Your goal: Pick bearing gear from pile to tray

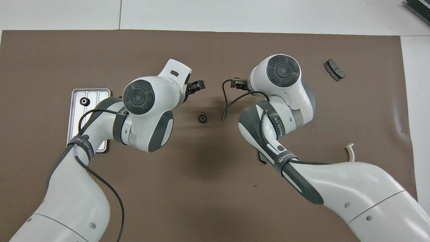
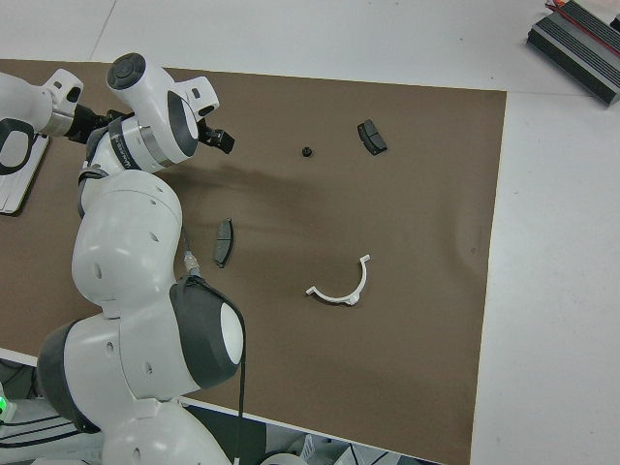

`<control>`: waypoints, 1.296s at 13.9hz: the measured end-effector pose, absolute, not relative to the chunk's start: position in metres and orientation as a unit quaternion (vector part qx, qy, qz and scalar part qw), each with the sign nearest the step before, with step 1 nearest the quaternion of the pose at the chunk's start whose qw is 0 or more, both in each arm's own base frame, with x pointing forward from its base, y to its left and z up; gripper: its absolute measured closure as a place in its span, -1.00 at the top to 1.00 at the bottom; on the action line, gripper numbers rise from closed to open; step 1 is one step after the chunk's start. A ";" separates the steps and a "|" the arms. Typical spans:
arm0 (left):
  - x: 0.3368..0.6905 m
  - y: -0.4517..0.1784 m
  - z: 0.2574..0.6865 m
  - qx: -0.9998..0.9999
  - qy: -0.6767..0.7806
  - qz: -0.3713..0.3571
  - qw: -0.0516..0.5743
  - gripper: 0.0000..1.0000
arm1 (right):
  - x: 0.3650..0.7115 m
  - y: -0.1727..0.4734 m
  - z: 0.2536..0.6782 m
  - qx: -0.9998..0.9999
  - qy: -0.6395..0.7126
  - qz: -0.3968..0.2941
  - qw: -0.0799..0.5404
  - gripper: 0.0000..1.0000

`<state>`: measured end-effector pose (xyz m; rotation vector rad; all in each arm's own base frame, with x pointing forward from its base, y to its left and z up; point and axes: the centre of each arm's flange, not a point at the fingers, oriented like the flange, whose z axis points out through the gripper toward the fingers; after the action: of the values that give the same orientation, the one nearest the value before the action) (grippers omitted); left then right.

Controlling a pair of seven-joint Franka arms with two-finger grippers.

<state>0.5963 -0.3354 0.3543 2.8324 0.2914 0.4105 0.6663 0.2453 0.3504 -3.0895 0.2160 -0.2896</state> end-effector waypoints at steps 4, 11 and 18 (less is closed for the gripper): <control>0.583 -0.357 0.324 0.984 0.055 0.135 0.104 0.76 | 0.690 0.165 0.349 -0.995 0.027 -0.091 -0.001 1.00; 0.552 -0.378 0.298 0.994 -0.010 0.089 0.064 0.47 | 0.704 0.080 0.331 -0.997 0.000 -0.070 -0.016 1.00; 0.538 -0.390 0.298 0.996 -0.030 0.068 0.051 0.15 | 0.706 0.067 0.303 -0.999 0.006 -0.050 -0.016 0.99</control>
<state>0.5383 -0.3901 0.2976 3.0311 -0.0908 0.2084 0.7062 0.0672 0.3026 -3.1696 0.0189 -0.1583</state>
